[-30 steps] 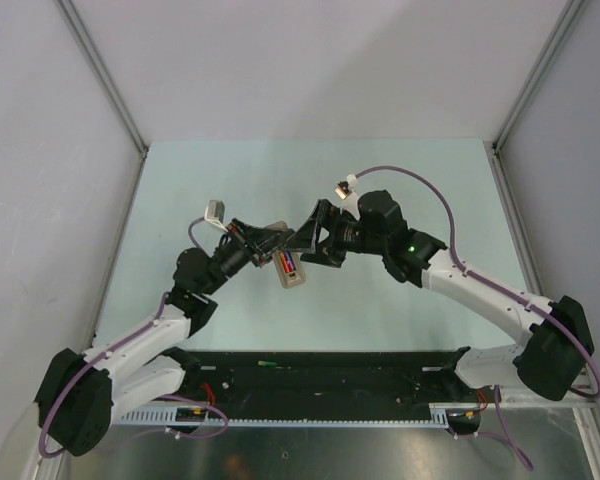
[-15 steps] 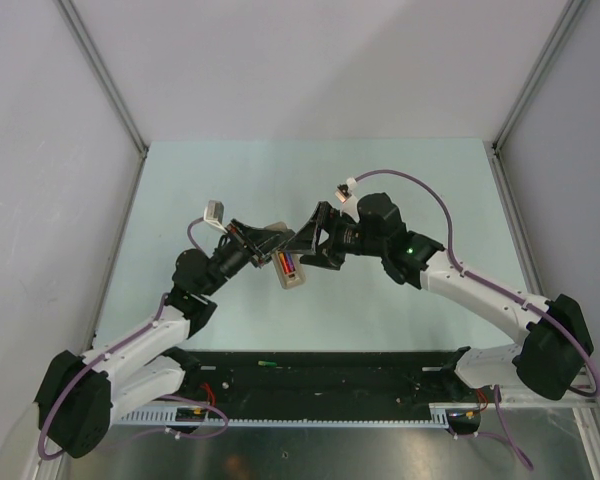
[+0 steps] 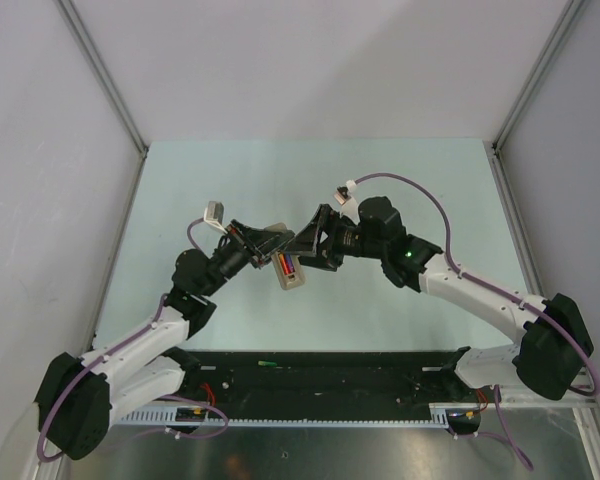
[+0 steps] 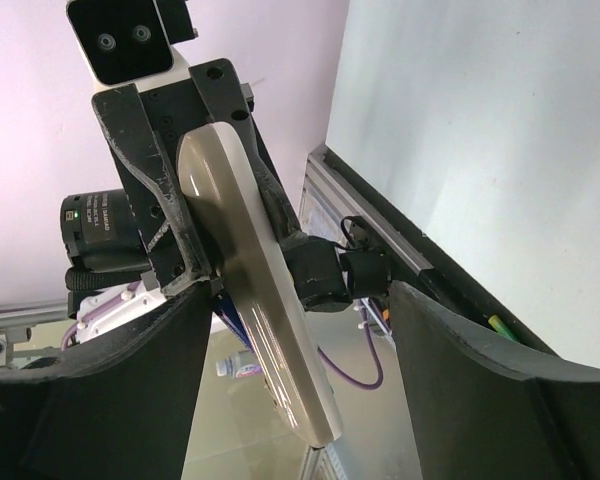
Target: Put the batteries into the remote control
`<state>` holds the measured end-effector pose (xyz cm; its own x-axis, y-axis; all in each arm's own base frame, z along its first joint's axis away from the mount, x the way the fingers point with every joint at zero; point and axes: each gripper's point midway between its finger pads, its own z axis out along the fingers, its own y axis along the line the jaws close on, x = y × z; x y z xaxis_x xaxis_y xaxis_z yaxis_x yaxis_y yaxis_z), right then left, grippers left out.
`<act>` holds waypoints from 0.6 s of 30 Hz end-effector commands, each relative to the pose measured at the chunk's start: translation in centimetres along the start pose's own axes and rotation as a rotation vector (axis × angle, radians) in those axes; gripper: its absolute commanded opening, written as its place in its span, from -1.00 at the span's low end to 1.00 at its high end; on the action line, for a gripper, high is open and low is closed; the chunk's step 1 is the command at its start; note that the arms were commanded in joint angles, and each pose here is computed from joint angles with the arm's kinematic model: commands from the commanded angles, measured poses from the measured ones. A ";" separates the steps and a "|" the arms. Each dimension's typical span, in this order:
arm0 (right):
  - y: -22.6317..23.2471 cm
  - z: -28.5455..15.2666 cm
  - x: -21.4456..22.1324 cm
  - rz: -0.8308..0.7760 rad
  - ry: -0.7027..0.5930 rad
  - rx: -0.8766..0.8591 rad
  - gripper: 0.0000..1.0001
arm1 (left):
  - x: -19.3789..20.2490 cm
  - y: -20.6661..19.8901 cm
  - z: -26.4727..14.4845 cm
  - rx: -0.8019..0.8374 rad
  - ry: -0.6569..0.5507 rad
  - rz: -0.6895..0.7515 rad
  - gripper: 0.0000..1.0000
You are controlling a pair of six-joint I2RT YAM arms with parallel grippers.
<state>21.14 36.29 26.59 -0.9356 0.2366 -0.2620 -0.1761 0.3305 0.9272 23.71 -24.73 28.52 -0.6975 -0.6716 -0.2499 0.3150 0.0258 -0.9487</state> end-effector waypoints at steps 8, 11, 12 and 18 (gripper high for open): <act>-0.9 0.3 1.1 0.014 0.021 0.008 0.35 | -1.3 -6.0 0.2 0.174 -0.041 0.038 -1.00; -0.9 0.3 1.6 0.017 0.029 0.006 0.33 | -1.5 -6.3 0.2 0.181 -0.048 0.041 -1.00; -1.1 0.4 1.6 0.019 0.028 0.008 0.32 | -1.4 -6.4 0.2 0.185 -0.047 0.042 -1.00; -1.4 0.2 1.8 0.024 0.027 0.010 0.30 | -1.9 -7.0 0.2 0.199 -0.060 0.048 -1.00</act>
<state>20.46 36.95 26.65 -0.9389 0.2345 -0.2518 -0.1796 0.2903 0.9399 23.74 -24.75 28.42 -0.6993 -0.6705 -0.2478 0.3092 0.0288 -0.9506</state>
